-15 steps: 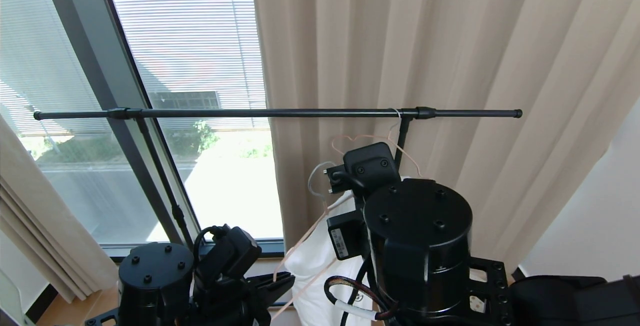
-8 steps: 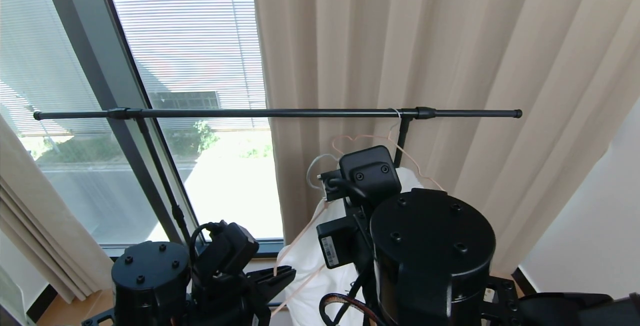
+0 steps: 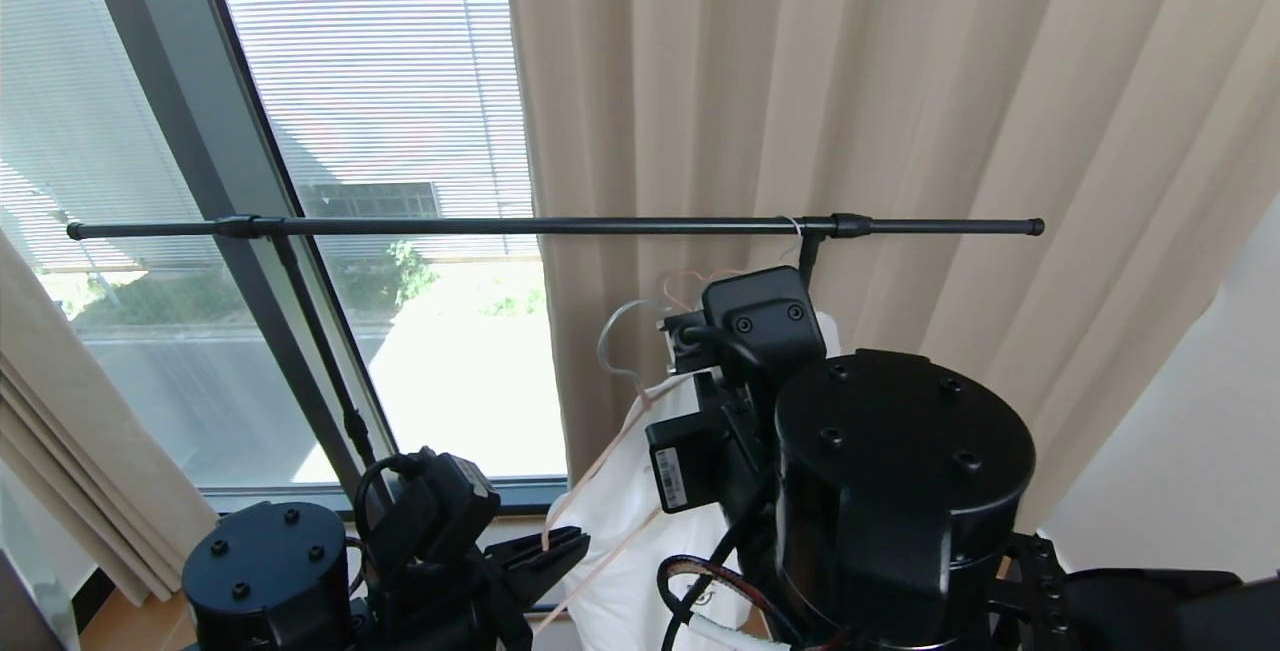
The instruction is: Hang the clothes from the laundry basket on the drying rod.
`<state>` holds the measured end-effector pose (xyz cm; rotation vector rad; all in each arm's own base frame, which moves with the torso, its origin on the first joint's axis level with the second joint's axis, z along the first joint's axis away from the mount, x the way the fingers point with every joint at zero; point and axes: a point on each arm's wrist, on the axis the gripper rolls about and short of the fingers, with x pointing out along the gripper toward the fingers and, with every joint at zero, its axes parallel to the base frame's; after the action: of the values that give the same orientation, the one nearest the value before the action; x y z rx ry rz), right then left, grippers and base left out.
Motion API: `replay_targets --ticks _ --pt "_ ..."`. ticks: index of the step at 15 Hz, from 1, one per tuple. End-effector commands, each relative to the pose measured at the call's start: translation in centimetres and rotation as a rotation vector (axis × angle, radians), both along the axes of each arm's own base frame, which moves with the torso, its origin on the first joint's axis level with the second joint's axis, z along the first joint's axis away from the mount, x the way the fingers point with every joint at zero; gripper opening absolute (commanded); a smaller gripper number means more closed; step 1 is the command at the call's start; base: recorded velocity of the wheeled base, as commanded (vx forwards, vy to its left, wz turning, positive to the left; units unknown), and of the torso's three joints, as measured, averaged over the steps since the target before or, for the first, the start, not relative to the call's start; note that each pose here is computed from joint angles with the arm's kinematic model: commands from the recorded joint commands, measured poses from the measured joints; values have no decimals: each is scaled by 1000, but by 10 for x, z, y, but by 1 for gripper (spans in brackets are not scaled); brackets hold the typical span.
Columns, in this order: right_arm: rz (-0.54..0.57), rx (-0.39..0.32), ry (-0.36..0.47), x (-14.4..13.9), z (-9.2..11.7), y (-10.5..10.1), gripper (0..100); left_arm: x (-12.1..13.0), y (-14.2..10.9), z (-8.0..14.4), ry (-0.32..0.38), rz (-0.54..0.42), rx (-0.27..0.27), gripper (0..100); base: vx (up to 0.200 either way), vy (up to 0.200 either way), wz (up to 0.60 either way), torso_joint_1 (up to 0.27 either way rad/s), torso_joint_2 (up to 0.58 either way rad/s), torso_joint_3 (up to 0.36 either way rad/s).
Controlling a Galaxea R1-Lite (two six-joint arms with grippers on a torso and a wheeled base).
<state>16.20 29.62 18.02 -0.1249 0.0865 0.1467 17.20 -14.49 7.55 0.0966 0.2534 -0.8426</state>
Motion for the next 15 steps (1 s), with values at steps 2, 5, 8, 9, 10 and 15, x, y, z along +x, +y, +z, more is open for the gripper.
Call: replay_targets --ticks 2,5,8,9,10,15 --pt "-19 1 -2 5 1 -4 100 -1 0 -3 11 -4 9 0 0 0 0 0 0 0" --pt "-55 -4 -13 14 8 -15 100 -2 0 -2 2 -7 15 0 0 0 0 0 0 0" --pt "-58 -10 -11 14 6 -15 100 -1 0 -2 -1 -8 14 0 0 0 0 0 0 0" --pt "-58 -11 -10 14 6 -14 100 -1 -1 -1 -11 -8 7 0 0 0 0 0 0 0" --pt "-58 -11 -10 14 6 -14 100 -1 0 0 -17 -7 2 0 0 0 0 0 0 0" --pt "-47 -25 -4 11 2 -14 100 3 -3 -2 -37 -1 -15 0 0 0 0 0 0 0"
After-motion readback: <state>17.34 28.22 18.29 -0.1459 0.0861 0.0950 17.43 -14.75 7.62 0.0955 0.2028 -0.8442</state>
